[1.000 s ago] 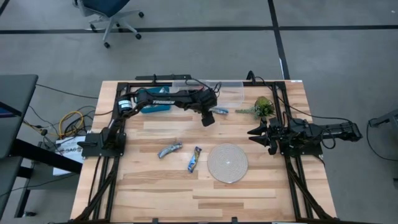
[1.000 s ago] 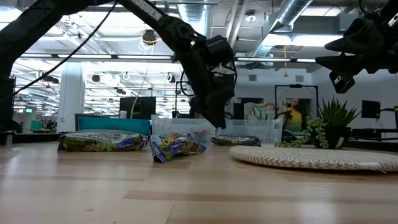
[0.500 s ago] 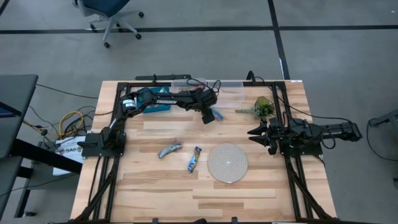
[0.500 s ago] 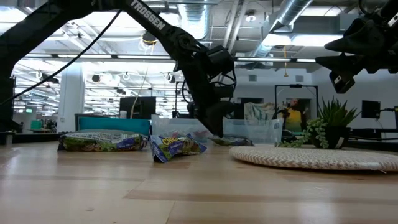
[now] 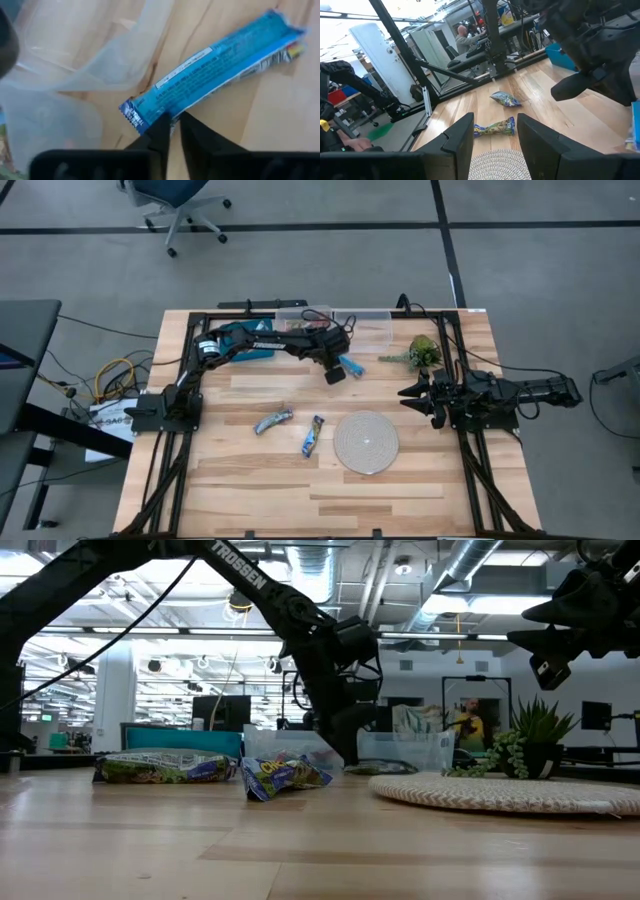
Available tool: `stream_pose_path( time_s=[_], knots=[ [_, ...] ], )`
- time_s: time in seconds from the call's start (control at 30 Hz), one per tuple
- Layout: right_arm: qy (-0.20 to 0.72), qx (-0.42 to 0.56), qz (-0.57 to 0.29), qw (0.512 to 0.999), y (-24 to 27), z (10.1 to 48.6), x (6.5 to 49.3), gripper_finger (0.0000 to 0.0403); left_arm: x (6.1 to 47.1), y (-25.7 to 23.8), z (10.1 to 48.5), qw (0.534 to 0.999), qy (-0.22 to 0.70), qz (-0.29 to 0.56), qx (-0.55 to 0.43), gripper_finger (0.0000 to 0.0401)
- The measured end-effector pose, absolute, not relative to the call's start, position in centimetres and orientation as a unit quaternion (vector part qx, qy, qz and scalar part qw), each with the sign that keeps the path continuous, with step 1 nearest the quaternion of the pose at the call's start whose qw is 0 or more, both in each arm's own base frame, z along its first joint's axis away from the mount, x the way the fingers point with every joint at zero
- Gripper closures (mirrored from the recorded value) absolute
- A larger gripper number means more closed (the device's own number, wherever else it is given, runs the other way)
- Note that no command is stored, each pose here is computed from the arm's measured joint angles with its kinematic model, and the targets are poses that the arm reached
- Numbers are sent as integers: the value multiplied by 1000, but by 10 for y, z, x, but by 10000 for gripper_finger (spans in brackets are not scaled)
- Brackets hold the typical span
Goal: Pick and place Granola Bars by type
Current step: Put the blue granola bar into the right transparent bin
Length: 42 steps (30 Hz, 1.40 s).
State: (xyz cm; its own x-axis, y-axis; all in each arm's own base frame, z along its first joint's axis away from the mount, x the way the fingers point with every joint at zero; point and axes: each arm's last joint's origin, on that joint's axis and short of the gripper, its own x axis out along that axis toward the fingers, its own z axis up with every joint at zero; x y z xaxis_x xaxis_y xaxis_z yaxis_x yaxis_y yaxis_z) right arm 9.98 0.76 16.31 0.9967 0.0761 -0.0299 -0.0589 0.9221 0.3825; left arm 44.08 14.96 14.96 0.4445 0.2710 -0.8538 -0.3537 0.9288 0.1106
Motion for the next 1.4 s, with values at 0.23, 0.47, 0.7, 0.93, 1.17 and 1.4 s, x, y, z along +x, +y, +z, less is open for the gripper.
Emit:
stream_pose_path(
  time_s=[0.23,0.47,0.7,0.93,1.17,1.4],
  knots=[
    [22,194,34,980,8,163,100,262,442,142,148,850,500,154,-63,398],
    [22,195,34,980,8,163,100,259,444,128,147,852,505,101,-99,401],
    [22,194,34,980,8,163,100,262,444,121,151,853,499,60,-141,401],
    [22,194,34,980,8,163,100,259,442,116,155,847,508,45,-149,401],
    [22,194,34,980,8,163,100,261,441,116,172,861,487,70,-127,395],
    [22,194,34,980,8,163,100,260,441,121,181,875,470,66,-95,342]
  ],
)
